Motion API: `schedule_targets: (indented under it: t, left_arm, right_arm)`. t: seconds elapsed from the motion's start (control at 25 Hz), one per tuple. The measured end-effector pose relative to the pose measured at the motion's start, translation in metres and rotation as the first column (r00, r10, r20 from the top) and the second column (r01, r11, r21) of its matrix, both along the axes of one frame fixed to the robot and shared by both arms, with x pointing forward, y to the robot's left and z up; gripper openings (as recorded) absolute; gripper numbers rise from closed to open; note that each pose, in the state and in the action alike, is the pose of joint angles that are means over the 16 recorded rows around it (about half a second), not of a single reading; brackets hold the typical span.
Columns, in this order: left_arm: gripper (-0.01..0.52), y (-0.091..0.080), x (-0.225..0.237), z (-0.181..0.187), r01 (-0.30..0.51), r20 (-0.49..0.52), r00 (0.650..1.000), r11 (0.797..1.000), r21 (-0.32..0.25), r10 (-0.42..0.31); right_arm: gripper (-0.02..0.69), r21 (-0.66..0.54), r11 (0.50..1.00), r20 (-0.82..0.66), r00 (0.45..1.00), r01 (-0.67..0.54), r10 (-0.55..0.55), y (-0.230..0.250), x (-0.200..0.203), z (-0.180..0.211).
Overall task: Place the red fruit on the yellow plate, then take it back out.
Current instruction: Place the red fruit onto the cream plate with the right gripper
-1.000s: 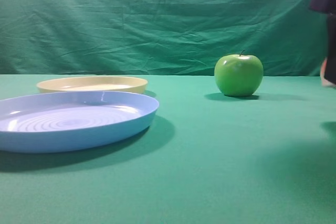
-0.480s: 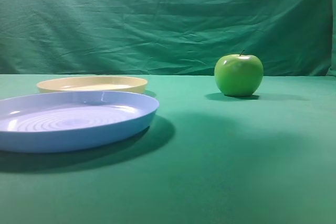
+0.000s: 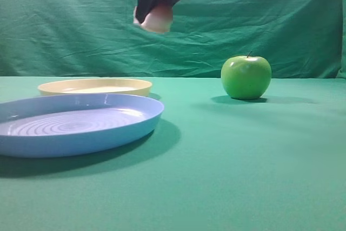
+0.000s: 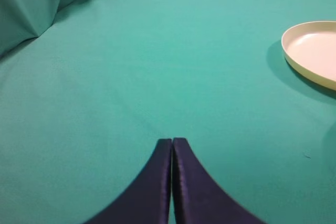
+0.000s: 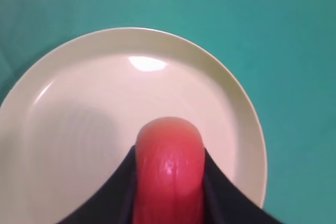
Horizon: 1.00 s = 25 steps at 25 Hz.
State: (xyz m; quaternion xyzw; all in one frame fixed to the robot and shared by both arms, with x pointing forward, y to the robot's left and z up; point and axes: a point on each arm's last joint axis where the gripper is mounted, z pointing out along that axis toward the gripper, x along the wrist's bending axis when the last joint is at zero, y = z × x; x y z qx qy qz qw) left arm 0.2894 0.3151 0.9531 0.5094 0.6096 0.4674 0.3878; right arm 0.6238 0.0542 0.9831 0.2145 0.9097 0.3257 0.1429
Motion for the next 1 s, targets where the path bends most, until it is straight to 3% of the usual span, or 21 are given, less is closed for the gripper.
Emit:
schedule_targets:
  t: [0.12,0.36,0.56,0.68,0.8,1.0]
  left_arm:
    - [0.0,0.0,0.0,0.0,0.0,0.0,1.0,1.0,0.0,0.0]
    - [0.0,0.0,0.0,0.0,0.0,0.0,1.0,1.0,0.0,0.0]
    - [0.0,0.0,0.0,0.0,0.0,0.0,1.0,1.0,0.0,0.0]
    - [0.0,0.0,0.0,0.0,0.0,0.0,1.0,1.0,0.0,0.0]
    - [0.0,0.0,0.0,0.0,0.0,0.0,1.0,1.0,0.0,0.0]
    - [0.0,0.0,0.0,0.0,0.0,0.0,1.0,1.0,0.0,0.0]
  right_arm:
    - [0.233,0.016,1.0,0.005,1.0,-0.008,0.008,0.009,0.002,-0.014]
    - [0.399,0.04,0.999,0.004,1.0,-0.014,0.014,0.016,0.004,-0.029]
    - [0.543,0.046,0.999,-0.002,1.0,-0.023,0.023,0.017,0.002,-0.027]
    - [0.592,0.045,0.999,-0.012,1.0,-0.029,0.029,0.014,0.0,-0.016]
    - [0.573,0.047,0.999,-0.031,0.999,-0.025,0.027,0.007,-0.004,0.003]
    - [0.408,0.067,0.998,-0.081,0.997,0.019,-0.014,-0.016,-0.011,0.053]
